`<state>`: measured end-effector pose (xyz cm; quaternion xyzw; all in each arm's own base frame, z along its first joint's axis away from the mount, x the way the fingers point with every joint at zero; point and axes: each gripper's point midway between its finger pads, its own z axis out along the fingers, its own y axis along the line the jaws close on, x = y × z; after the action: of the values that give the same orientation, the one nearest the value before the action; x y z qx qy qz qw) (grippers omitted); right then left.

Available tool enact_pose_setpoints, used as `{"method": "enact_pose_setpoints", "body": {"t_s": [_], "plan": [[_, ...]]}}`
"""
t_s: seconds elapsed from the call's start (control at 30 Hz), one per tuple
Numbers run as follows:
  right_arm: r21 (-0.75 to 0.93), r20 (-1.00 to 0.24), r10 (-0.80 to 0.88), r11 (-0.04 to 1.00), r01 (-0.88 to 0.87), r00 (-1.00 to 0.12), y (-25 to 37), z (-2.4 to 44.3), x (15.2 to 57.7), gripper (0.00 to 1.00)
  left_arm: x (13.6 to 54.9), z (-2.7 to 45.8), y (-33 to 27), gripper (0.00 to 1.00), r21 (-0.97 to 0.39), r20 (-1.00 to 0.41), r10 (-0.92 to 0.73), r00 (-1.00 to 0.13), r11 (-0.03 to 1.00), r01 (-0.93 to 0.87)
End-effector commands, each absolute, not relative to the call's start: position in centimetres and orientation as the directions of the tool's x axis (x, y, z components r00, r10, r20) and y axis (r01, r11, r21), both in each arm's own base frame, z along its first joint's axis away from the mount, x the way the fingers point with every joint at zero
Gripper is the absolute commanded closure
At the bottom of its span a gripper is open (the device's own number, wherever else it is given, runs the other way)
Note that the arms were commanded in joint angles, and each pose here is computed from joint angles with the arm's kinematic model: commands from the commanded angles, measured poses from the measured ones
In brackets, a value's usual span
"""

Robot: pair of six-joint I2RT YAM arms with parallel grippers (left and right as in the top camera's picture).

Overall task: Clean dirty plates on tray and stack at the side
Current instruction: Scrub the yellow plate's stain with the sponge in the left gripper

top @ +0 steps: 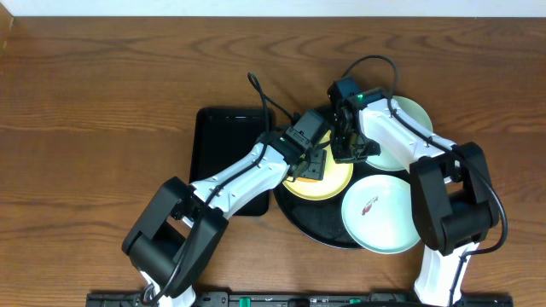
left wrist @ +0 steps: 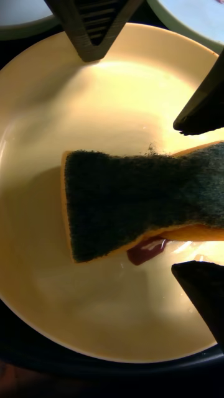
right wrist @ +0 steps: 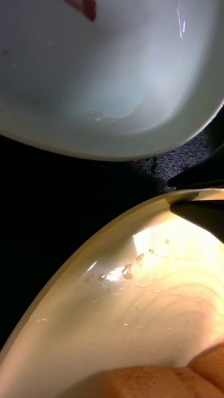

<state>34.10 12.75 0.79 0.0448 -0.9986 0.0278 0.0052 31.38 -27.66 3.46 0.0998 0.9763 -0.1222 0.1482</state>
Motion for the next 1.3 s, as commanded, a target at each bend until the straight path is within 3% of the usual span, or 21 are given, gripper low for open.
{"method": "enact_pose_setpoints", "body": {"t_s": [0.0,0.1,0.27,0.33,0.47,0.8,1.27], "plan": [[-0.104,0.001,-0.093,0.990,-0.093,-0.996,11.9,0.9,34.4,0.97,31.5,1.9,-27.1,0.33,-0.173,-0.298,0.158,-0.941,0.961,0.217],[-0.104,0.001,-0.094,0.990,-0.093,-0.996,11.9,0.9,34.4,0.97,31.6,1.4,-27.2,0.35,-0.173,-0.296,0.156,-0.942,0.961,0.214],[-0.104,0.001,-0.094,0.990,-0.093,-0.996,11.9,0.9,34.4,0.97,31.7,1.1,-27.3,0.48,-0.175,-0.293,0.157,-0.943,0.961,0.215],[-0.104,0.001,-0.094,0.990,-0.093,-0.996,11.9,0.9,34.4,0.97,31.7,1.1,-27.3,0.70,-0.175,-0.293,0.157,-0.943,0.961,0.215],[-0.105,0.000,-0.094,0.990,-0.093,-0.996,11.9,0.9,34.4,0.97,31.7,1.0,-27.3,0.91,-0.175,-0.293,0.157,-0.943,0.961,0.215],[-0.105,0.000,-0.094,0.990,-0.093,-0.996,11.9,0.9,34.4,0.96,30.6,-0.4,-27.8,0.92,-0.150,-0.264,0.191,-0.945,0.960,0.236],[-0.105,0.001,-0.094,0.990,-0.093,-0.996,11.9,0.9,34.4,0.96,32.4,-0.6,-24.7,0.92,0.051,-0.330,0.234,-0.915,0.972,0.230]]}}
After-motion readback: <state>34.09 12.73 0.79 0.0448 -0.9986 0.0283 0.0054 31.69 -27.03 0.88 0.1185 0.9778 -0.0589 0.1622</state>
